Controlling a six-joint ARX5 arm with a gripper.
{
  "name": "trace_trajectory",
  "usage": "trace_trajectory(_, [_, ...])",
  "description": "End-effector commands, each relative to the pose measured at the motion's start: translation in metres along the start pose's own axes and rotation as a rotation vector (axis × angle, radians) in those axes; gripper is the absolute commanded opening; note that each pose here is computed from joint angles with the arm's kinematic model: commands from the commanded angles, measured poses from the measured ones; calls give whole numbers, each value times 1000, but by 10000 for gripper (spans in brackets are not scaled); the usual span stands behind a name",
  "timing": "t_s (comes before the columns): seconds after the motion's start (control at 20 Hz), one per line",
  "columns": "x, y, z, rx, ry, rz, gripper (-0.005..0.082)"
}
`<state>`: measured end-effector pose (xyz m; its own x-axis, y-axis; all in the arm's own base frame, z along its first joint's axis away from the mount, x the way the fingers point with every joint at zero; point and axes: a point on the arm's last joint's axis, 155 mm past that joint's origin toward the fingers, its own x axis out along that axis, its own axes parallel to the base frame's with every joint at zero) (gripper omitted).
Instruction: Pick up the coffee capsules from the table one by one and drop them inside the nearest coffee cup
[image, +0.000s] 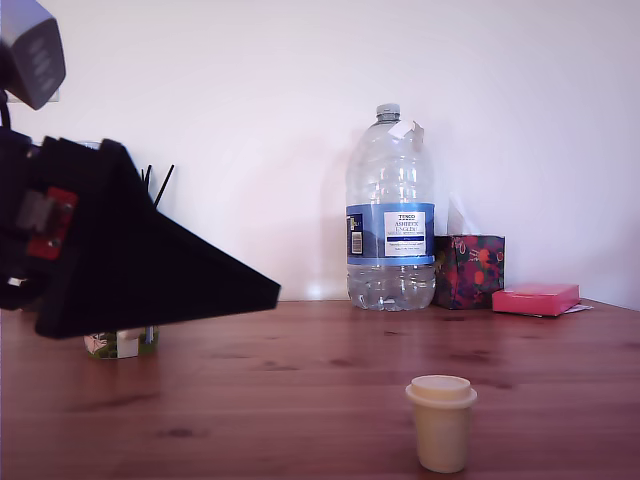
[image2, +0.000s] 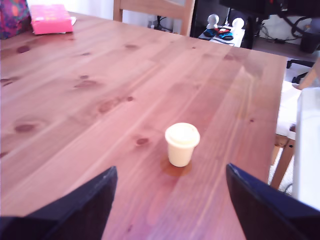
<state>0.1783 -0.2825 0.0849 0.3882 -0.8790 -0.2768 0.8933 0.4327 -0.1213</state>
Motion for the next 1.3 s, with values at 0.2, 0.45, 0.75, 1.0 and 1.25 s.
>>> trace_trajectory(0.2, [36,-12,-5,23,58,-58,646])
trace_trajectory(0.45, [72,-13,-1,20,100,-79,644])
trace_trajectory(0.75, [102,-6,-23,1,265,-76,644])
trace_trajectory(1.0, [116,-4,-42,-4,397,-84,644])
trace_trajectory(1.25, [125,-7,-51,4,475,-102,641])
